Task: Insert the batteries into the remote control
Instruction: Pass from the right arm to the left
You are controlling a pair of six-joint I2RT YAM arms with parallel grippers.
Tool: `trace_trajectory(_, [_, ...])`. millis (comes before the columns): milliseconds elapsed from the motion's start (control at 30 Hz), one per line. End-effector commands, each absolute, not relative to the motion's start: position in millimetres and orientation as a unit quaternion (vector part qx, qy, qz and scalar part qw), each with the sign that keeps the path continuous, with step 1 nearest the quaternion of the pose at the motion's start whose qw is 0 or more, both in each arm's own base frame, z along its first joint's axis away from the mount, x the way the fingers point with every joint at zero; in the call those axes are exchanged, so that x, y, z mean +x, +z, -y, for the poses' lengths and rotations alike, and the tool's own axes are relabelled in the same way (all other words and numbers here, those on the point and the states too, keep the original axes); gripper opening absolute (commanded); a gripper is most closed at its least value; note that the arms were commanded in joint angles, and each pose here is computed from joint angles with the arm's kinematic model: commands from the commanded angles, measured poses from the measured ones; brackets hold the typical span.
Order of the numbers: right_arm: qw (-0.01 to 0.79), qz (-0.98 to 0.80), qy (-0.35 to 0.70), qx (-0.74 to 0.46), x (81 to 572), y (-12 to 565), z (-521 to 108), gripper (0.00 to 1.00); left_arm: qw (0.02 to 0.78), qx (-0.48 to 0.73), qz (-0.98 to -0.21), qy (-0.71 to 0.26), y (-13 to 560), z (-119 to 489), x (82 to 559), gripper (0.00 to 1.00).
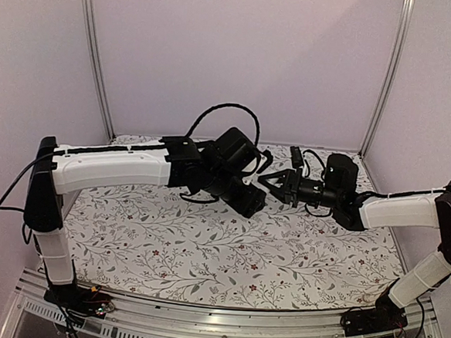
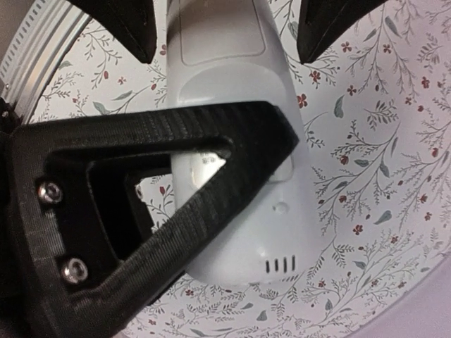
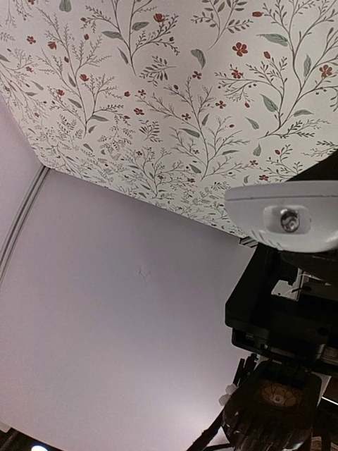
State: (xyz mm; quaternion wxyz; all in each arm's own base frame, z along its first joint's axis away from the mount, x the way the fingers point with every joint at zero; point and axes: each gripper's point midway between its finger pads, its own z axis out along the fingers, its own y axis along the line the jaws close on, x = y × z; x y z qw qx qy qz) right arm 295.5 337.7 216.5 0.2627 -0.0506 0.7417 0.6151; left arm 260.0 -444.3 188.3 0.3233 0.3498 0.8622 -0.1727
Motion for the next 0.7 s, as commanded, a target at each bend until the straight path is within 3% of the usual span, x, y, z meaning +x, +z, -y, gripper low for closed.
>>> trace_trajectory(0, [0.273,-0.734,0.619,-0.06,297.9,230.9,-343.0,0.01,0.327,0.362,-0.865,-0.116,182.2,440.3,262.4,0.66])
trace_trajectory(300, [0.271,-0.732,0.622,-0.066,294.8,236.0,-343.6,0.11,0.325,0.346,-0.872,-0.118,180.5,433.7,269.2,0.44])
trace_trajectory(467, [0.268,-0.731,0.624,-0.074,292.7,242.4,-344.6,0.4,0.332,0.332,-0.866,-0.171,194.9,429.7,268.7,0.36])
trace_trajectory(600, [0.291,-0.718,0.625,-0.101,290.0,257.7,-341.3,0.71,0.333,0.329,-0.839,-0.277,217.4,433.3,260.1,0.32])
trace_trajectory(667, [0.303,-0.708,0.627,-0.116,288.5,268.3,-337.8,0.79,0.331,0.321,-0.82,-0.34,231.5,430.4,257.9,0.32])
